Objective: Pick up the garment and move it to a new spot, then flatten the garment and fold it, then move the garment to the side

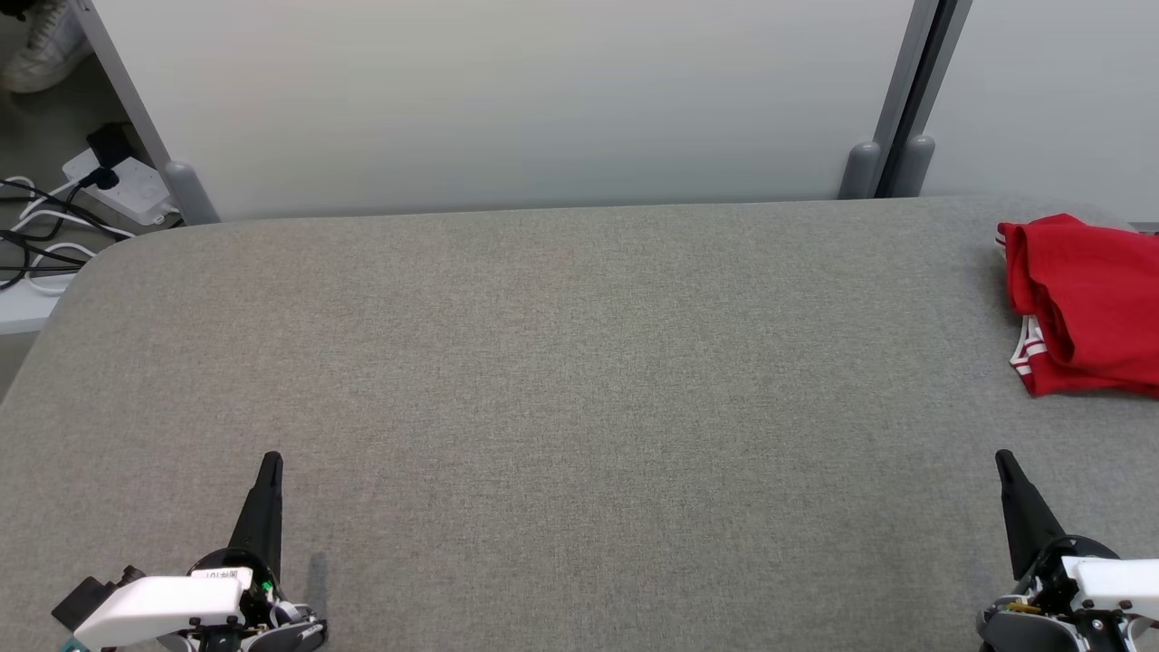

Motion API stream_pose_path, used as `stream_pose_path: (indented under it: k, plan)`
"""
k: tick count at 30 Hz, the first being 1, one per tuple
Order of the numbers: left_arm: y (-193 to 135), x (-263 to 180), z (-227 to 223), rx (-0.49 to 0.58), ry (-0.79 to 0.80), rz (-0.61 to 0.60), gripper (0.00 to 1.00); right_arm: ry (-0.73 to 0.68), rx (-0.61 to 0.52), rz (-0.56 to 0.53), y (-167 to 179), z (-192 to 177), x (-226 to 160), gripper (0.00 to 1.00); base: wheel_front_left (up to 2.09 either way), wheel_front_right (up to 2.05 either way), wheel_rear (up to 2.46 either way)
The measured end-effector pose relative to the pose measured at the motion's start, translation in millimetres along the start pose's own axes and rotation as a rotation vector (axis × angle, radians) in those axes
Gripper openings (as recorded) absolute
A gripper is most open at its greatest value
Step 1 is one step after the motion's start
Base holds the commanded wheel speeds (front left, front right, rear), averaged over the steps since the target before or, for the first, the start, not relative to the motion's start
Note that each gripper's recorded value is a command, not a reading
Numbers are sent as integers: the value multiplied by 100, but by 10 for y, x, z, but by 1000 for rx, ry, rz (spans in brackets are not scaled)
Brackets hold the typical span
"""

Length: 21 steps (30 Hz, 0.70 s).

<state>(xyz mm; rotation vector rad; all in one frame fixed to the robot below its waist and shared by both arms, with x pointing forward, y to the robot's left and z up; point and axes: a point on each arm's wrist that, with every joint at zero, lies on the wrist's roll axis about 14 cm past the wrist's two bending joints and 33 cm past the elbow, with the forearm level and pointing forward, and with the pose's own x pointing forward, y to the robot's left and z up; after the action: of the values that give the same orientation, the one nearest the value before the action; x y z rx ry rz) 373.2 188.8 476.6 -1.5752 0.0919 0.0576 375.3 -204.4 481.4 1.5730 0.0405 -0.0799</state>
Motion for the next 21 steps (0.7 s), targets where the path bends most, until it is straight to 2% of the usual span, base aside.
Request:
stream_pose_path:
  k: [21]
  plan:
    - [0,0,0,0,0,0,0,0,0,0,-1,1,0,0,0,0,0]
